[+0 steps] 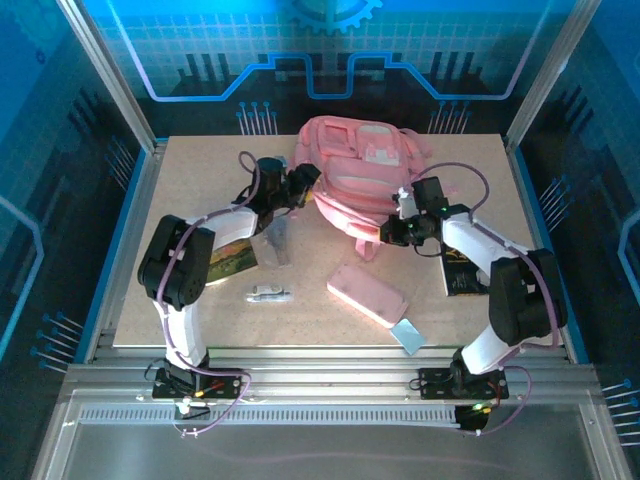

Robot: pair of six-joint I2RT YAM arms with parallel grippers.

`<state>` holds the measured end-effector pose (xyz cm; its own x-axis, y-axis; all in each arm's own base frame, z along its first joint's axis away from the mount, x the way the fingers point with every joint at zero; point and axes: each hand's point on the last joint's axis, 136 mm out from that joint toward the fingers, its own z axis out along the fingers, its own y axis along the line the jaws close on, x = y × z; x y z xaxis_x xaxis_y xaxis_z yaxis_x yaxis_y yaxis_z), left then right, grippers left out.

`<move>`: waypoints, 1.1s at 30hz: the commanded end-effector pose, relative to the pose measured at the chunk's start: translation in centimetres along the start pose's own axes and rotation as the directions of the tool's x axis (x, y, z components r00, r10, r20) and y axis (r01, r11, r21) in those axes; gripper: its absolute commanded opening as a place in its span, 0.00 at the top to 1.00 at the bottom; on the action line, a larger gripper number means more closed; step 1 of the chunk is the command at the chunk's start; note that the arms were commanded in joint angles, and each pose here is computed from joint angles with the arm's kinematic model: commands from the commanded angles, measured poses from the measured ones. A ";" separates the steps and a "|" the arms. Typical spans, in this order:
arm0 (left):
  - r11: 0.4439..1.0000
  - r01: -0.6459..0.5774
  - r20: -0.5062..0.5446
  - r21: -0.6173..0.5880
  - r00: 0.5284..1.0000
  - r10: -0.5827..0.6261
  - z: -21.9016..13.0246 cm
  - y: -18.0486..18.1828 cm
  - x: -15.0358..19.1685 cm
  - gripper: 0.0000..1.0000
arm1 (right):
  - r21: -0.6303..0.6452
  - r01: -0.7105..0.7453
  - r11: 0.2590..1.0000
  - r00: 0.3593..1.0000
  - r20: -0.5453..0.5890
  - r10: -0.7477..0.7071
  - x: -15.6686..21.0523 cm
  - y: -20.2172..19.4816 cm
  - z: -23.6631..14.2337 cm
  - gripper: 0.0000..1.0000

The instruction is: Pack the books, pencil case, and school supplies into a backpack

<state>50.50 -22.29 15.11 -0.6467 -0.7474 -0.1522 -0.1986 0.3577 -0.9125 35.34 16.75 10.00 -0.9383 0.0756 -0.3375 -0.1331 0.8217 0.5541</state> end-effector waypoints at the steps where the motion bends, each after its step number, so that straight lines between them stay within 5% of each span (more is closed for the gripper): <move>1: 0.996 -0.060 0.101 -0.064 0.993 0.066 -3.5 -0.3 -2.1 0.01 | -0.271 -0.034 0.962 0.999 -0.007 0.033 -2.4 5.9 0.3 1.00; 10: 0.991 0.016 0.133 -0.134 0.991 0.002 -9.2 3.5 1.6 0.01 | -0.388 0.066 0.919 0.997 0.002 -0.071 -5.9 13.6 2.9 1.00; 21: 0.992 0.106 0.136 -0.071 0.986 -0.096 -4.7 2.4 2.5 0.04 | -0.502 0.049 0.863 0.993 -0.065 -0.094 -3.0 19.1 4.2 1.00; 23: 0.992 0.108 0.145 -0.069 0.985 -0.097 -3.9 3.0 2.2 0.24 | -0.508 0.040 0.860 0.992 -0.080 -0.094 -1.9 18.9 3.8 1.00; 26: 0.992 0.115 0.139 -0.045 0.984 -0.108 -2.8 3.7 2.2 0.73 | -0.481 0.044 0.876 0.988 -0.111 -0.111 0.2 17.7 3.1 1.00; 28: 0.993 0.113 0.112 -0.043 0.988 -0.108 -2.2 3.9 2.4 0.97 | -0.433 0.062 0.899 0.981 -0.139 -0.134 1.7 16.3 3.0 1.00; 33: 0.996 0.071 0.097 -0.044 0.993 -0.067 -2.6 3.1 2.2 1.00 | -0.238 0.129 0.963 0.951 -0.245 -0.188 5.2 10.1 2.9 1.00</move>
<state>43.62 -22.43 8.89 -0.6069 -0.7930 -0.0535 -0.3840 0.3515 -0.8538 33.92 29.40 10.80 -0.9649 -0.0789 -0.2505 -0.2403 0.6503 0.7206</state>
